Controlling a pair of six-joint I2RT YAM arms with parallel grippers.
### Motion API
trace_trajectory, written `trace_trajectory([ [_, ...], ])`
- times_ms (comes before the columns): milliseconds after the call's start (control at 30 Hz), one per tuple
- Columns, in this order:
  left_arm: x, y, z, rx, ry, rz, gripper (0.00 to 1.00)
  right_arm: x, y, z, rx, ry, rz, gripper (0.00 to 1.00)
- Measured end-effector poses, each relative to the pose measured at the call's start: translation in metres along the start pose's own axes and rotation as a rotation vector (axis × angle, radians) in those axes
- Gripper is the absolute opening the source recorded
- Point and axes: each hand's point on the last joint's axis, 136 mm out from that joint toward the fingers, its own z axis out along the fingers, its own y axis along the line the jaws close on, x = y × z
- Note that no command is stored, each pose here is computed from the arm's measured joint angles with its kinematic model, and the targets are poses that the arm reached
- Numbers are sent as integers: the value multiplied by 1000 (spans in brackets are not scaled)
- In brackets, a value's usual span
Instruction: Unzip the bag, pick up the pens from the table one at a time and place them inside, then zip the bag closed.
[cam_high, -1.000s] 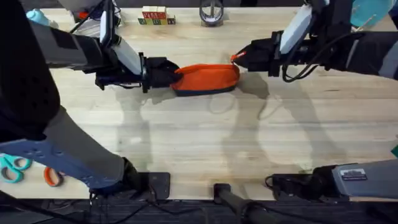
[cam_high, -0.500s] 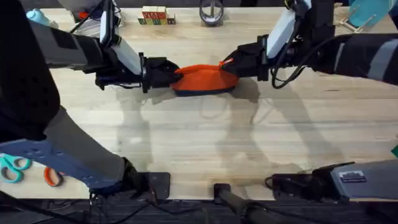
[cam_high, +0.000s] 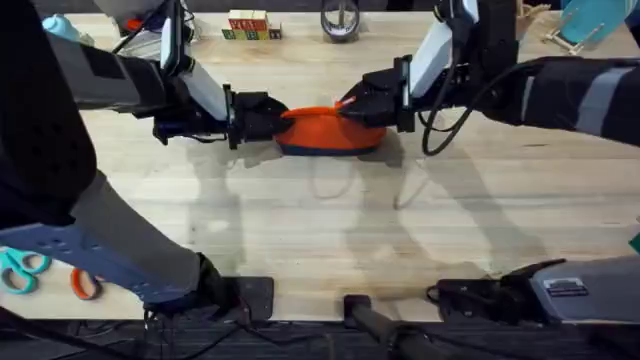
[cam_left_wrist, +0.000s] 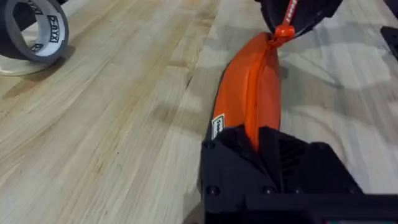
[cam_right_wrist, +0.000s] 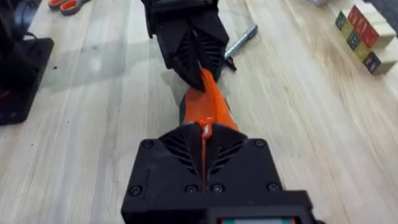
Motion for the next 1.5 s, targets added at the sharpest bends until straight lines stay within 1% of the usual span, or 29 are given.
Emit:
trace_trajectory([
  [300,0,0,0,-1,3,0,41,-11,11,15,-35,-20,-62,31],
  [400,1,0,0,-1,3,0,41,-11,14,22,-46,-22,-78,31],
  [667,1,0,0,-1,3,0,42,-16,16,38,-30,-15,-115,31],
  [1300,1,0,0,0,3,0,42,-24,16,49,4,-11,-153,31],
  [1500,1,0,0,0,3,-3,42,-25,13,62,18,-26,-158,31],
])
